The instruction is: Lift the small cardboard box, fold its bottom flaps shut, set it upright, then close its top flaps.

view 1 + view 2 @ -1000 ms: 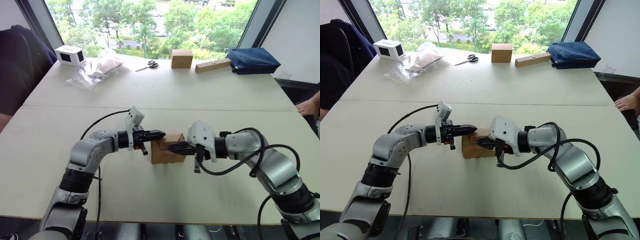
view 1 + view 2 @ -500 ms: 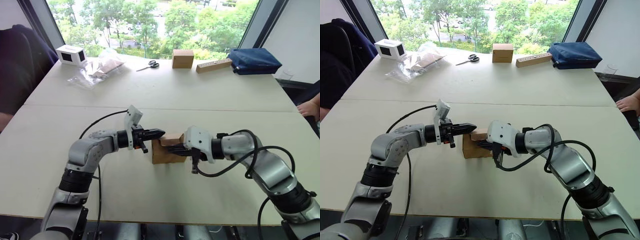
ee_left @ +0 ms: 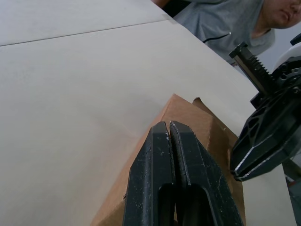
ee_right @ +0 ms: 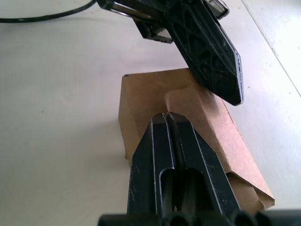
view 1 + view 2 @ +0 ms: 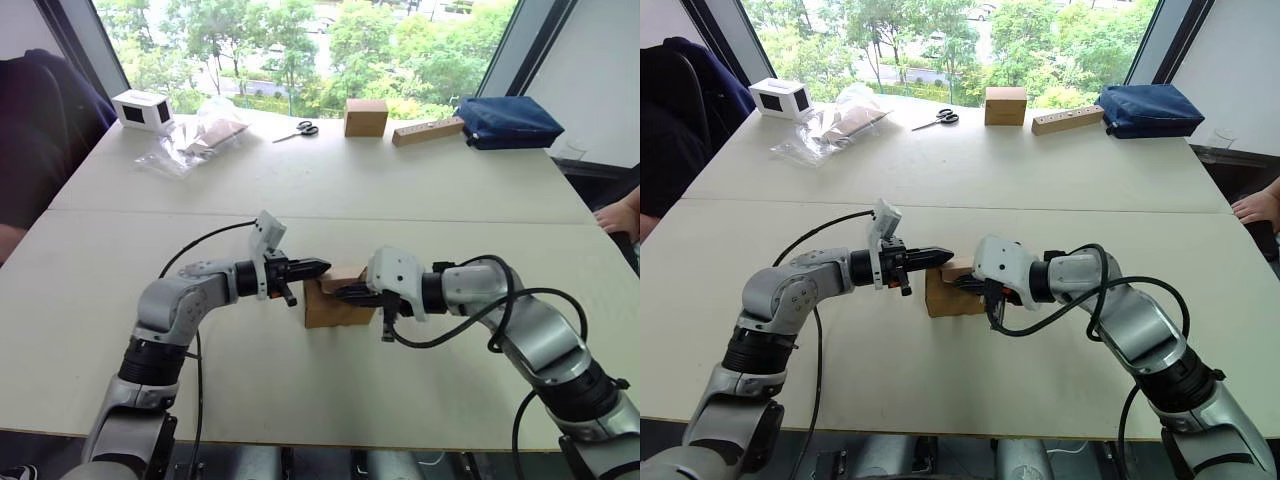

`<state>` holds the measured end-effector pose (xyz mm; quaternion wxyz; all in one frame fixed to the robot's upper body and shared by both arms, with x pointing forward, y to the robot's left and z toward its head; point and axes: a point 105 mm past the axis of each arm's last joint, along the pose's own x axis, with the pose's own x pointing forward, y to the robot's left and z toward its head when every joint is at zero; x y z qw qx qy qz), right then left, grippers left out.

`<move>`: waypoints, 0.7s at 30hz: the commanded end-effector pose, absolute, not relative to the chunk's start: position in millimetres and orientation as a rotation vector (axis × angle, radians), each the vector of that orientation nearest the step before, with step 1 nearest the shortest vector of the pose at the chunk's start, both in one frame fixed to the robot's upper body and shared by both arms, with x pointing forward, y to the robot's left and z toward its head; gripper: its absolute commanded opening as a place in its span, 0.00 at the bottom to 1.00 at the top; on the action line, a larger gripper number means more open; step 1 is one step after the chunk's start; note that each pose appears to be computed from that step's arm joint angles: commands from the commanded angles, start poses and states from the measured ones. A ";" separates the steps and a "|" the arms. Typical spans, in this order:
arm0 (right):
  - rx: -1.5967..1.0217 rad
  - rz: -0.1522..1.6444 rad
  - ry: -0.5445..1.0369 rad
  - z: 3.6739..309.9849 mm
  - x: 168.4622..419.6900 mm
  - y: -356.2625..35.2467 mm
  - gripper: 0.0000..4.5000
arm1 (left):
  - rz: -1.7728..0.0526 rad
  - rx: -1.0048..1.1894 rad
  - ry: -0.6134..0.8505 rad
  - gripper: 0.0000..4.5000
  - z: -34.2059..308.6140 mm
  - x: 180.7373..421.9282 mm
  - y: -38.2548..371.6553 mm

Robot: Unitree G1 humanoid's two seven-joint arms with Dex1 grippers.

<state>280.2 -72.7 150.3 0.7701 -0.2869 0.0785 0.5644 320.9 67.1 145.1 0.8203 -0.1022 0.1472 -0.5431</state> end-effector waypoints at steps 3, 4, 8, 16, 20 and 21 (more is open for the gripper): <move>-0.666 1.210 0.129 153.7 284.6 -69.2 0.00 | -1.167 -0.251 0.277 0.01 155.1 318.5 66.0; -0.670 1.208 0.126 153.7 285.3 -69.2 0.00 | -1.166 -0.264 0.277 0.01 155.5 318.2 65.8; -0.677 1.203 0.110 155.6 287.3 -67.8 0.00 | -1.161 -0.280 0.279 0.01 155.2 318.5 65.6; -0.686 1.195 0.109 153.8 289.4 -67.2 0.00 | -1.176 -0.248 0.297 0.01 148.0 314.0 63.8; -0.695 1.184 0.104 154.5 293.0 -67.4 0.00 | -1.200 -0.235 0.283 0.01 151.1 310.3 61.3; -0.698 1.182 0.103 154.8 293.7 -67.5 0.00 | -1.202 -0.232 0.280 0.01 152.0 310.1 61.2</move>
